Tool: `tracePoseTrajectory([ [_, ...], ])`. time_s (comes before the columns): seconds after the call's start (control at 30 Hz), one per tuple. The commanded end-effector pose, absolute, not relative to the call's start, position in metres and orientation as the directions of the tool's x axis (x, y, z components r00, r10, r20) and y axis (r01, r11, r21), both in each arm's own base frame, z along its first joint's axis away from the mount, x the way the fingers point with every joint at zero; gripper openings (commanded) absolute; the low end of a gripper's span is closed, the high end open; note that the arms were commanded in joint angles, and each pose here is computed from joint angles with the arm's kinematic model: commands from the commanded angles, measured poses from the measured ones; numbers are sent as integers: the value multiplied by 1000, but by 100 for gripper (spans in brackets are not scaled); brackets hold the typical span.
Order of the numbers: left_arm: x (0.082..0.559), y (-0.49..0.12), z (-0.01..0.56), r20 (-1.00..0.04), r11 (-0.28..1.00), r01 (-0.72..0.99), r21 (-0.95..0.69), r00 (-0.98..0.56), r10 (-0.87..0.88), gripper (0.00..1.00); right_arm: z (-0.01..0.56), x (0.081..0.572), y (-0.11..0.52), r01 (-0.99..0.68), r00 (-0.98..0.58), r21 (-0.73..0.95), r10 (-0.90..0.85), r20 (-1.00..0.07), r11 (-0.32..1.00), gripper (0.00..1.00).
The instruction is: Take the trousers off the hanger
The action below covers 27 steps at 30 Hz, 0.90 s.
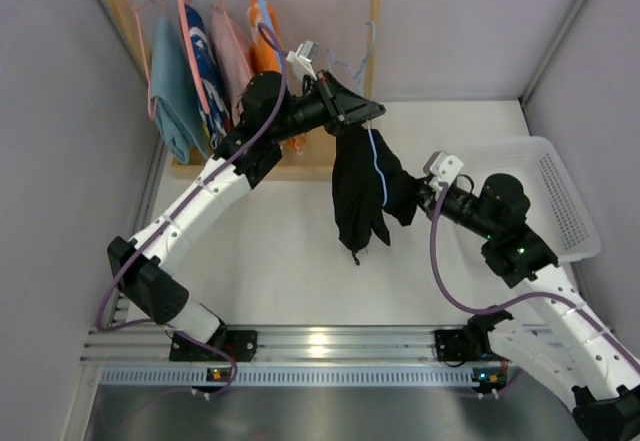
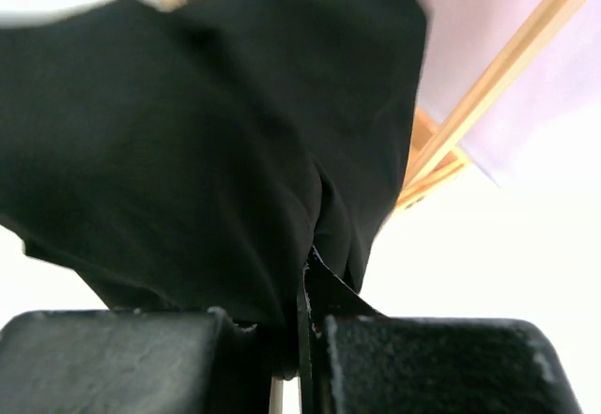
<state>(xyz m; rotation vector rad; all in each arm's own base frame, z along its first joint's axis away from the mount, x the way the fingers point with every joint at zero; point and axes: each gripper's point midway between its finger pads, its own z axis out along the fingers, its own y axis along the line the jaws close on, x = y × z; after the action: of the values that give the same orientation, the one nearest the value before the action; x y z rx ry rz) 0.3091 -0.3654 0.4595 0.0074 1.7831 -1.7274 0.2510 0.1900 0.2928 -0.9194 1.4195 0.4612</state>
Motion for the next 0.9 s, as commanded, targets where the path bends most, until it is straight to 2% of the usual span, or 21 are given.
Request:
tracePoseTrajectory([
  [0.0, 286, -348, 506, -519, 50, 564, -824, -717, -465, 0, 352, 245, 179, -700, 264, -329, -199, -944, 633, 0],
  [0.33, 284, -345, 488, -542, 85, 571, -816, -708, -453, 0, 444, 243, 149, -556, 334, -250, -63, -941, 793, 0],
  [0.6, 279, -342, 461, -541, 118, 549, -827, -723, -430, 0, 542, 233, 114, -380, 522, -217, 15, -853, 899, 0],
  [0.87, 263, -338, 429, -533, 134, 525, -841, -758, -375, 0, 591, 237, 85, -205, 628, -182, -13, -778, 962, 0],
])
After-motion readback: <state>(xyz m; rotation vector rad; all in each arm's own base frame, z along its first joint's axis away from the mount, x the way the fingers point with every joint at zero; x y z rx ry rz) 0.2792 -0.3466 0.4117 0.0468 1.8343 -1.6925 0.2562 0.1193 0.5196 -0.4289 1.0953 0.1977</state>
